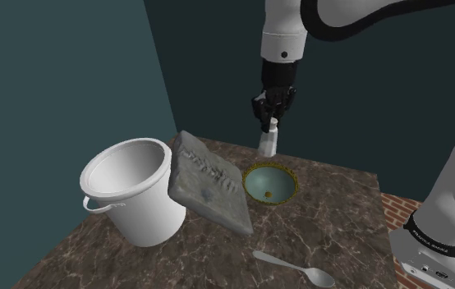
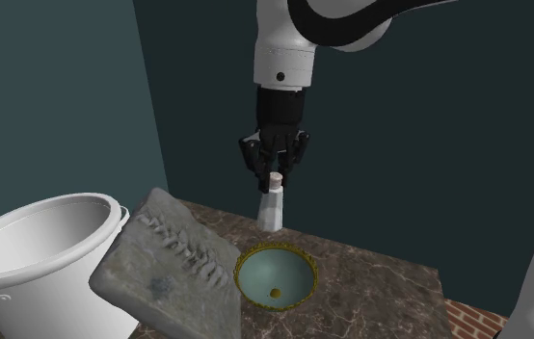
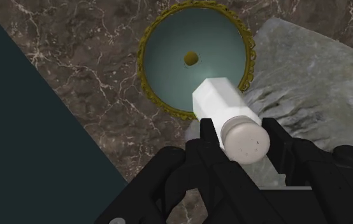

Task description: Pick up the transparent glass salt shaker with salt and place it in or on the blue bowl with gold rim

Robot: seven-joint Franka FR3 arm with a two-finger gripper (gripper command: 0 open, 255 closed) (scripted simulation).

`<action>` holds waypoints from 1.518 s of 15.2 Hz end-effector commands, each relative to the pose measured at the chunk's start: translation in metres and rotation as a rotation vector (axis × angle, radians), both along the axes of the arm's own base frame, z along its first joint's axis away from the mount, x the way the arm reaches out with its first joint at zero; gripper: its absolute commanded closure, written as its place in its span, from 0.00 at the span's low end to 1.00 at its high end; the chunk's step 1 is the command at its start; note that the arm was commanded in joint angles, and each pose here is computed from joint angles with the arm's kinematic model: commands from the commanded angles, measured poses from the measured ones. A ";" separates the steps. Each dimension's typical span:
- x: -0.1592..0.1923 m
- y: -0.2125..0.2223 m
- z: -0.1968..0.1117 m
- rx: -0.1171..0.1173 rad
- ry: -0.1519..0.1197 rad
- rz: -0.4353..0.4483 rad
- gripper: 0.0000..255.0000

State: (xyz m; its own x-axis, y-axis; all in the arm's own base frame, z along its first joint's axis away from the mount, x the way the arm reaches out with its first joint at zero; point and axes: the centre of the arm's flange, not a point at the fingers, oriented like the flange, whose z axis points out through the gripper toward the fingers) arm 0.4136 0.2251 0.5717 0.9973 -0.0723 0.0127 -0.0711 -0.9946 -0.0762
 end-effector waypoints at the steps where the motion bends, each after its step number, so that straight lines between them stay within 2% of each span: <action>1: -0.012 -0.001 -0.004 0.000 0.000 -0.001 1.00; 20: -0.012 -0.001 -0.107 0.000 0.000 -0.001 1.00; 23: -0.012 -0.001 -0.107 0.000 0.000 -0.001 1.00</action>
State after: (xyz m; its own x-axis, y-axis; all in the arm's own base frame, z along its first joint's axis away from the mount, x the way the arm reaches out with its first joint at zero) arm 0.4009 0.2242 0.4652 0.9973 -0.0729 0.0119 -0.0718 -0.9945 -0.0761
